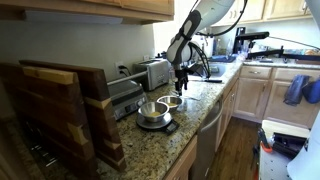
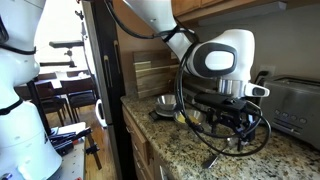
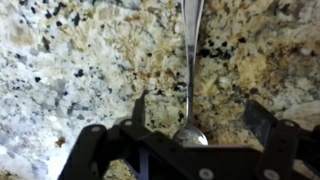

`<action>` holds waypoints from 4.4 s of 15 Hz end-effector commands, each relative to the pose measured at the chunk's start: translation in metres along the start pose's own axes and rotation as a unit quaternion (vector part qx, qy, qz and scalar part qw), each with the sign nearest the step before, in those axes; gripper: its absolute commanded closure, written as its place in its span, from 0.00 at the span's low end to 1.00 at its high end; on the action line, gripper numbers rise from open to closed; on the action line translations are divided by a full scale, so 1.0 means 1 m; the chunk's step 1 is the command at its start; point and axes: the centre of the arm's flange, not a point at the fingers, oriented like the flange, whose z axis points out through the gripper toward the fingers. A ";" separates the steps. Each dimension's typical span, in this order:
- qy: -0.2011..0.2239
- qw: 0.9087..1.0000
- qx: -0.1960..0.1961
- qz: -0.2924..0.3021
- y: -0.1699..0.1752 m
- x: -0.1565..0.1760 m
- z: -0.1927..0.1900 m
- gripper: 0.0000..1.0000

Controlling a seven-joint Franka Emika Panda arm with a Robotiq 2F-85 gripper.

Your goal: Pick up the spoon and scoop some of the objects from the bowl on the right and put them in the bowl to the left

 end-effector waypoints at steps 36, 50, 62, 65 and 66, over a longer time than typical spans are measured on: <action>-0.029 0.996 0.084 -0.031 0.013 0.001 -0.016 0.93; -0.023 0.998 0.033 -0.037 0.006 0.000 -0.029 0.29; 0.026 0.999 0.011 -0.020 -0.010 -0.023 -0.001 0.00; 0.025 0.999 0.013 -0.016 -0.011 -0.025 0.005 0.07; 0.025 0.999 0.013 -0.016 -0.011 -0.025 0.005 0.21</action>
